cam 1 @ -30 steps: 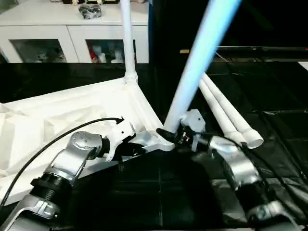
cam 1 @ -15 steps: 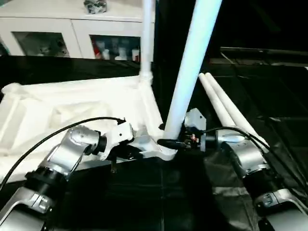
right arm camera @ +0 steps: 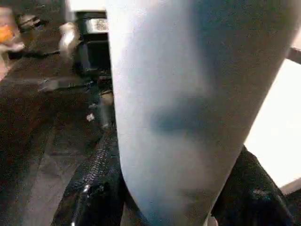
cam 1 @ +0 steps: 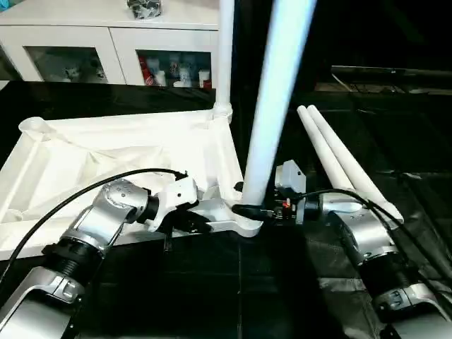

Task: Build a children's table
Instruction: Rotate leg to tighten

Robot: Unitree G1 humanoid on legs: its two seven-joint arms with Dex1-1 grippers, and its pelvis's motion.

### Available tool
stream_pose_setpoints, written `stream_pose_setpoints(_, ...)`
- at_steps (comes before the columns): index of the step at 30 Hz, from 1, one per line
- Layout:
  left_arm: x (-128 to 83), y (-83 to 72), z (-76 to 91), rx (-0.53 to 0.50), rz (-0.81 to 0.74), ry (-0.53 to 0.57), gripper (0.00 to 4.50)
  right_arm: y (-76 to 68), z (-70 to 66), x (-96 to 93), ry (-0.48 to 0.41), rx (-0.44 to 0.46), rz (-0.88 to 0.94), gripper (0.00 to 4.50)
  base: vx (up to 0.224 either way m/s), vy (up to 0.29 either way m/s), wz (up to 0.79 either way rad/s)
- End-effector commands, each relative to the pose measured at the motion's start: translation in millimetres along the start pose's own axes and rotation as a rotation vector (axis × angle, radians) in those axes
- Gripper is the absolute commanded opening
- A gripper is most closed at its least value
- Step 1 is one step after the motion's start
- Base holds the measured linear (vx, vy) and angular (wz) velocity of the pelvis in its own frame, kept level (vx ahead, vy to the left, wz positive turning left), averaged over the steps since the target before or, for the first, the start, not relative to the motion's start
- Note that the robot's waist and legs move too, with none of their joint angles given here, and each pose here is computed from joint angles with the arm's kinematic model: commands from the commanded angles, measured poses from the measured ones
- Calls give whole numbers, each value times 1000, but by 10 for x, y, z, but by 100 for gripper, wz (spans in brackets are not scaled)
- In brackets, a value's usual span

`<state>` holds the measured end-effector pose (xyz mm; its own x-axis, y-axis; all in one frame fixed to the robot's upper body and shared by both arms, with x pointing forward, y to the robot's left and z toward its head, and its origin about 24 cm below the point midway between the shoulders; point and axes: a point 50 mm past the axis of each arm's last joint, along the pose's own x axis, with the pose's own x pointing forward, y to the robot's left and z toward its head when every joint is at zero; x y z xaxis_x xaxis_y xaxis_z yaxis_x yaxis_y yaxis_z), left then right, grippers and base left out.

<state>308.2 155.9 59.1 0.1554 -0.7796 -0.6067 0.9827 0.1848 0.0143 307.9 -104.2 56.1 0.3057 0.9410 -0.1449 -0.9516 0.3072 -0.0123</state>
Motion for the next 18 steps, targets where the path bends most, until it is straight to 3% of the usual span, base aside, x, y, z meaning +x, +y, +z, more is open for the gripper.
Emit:
stream_pose_setpoints(1,66,64,140,-26,90,-55,0,155,-527,99,201,159,-99,193,0,0,0)
stream_pose_setpoints(6,94,45,220,-136,216,-140,0,-10,-527,176,178,239,-359,193,-33,8,-5)
stream_pose_setpoints(10,221,-78,306,-278,329,-206,0,-92,-545,336,200,310,-549,193,-13,20,-9)
stream_pose_setpoints(18,412,-259,486,-381,435,-231,0,-119,-497,573,231,352,-680,193,0,0,0)
